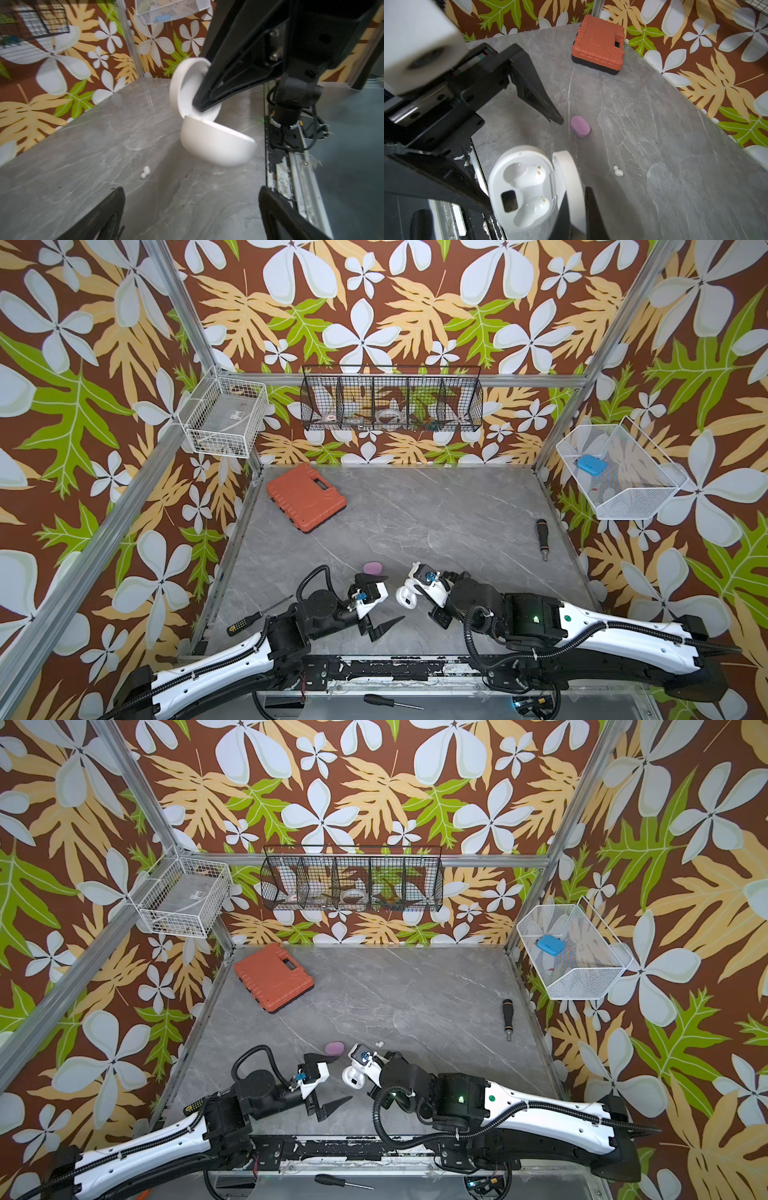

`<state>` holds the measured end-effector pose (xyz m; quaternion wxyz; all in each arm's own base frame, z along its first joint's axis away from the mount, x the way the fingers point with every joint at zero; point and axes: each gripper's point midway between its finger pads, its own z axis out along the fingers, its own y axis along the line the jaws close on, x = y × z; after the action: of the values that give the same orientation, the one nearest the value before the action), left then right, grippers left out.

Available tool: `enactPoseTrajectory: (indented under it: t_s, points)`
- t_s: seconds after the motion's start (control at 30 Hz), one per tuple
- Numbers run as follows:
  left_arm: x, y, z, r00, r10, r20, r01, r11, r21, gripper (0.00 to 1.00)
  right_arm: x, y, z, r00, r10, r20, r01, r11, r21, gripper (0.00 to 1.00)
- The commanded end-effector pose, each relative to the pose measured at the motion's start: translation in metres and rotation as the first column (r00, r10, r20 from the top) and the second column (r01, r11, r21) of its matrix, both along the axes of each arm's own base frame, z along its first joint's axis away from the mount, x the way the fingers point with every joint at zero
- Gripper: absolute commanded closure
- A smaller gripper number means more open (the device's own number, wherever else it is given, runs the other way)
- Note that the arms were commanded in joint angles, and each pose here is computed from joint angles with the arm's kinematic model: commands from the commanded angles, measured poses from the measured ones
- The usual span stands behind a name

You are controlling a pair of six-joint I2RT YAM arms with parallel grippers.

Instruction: Insert the wireless bluetooth earbuds into the charging case

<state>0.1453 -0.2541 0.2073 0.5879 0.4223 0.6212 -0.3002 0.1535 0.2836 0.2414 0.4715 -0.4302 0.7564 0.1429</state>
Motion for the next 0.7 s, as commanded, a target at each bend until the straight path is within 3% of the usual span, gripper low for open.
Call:
enactPoseTrajectory:
  t_s: [0.0,0.17,0.3,0.67]
  points:
    - [0.032,0.032,0.035,0.958,0.262,0.121,-0.246,0.961,-0.129,0.0,0.009,-0.005,-0.003,1.0,-0.002,0.007,0.003,0.999,-0.046,0.97]
    - [0.06,0.088,0.056,0.795,0.575,0.192,-0.529,0.812,-0.246,0.0,0.032,-0.013,-0.016,1.0,-0.013,0.003,0.013,0.993,-0.118,0.98]
    - [0.07,0.109,0.056,0.7,0.683,0.209,-0.639,0.729,-0.244,0.0,0.045,-0.013,-0.029,1.0,-0.002,0.021,0.006,0.981,-0.193,0.98]
    - [0.077,0.116,0.053,0.666,0.713,0.219,-0.674,0.701,-0.232,0.0,0.077,0.0,-0.088,0.999,0.037,0.018,-0.025,0.897,-0.442,1.0]
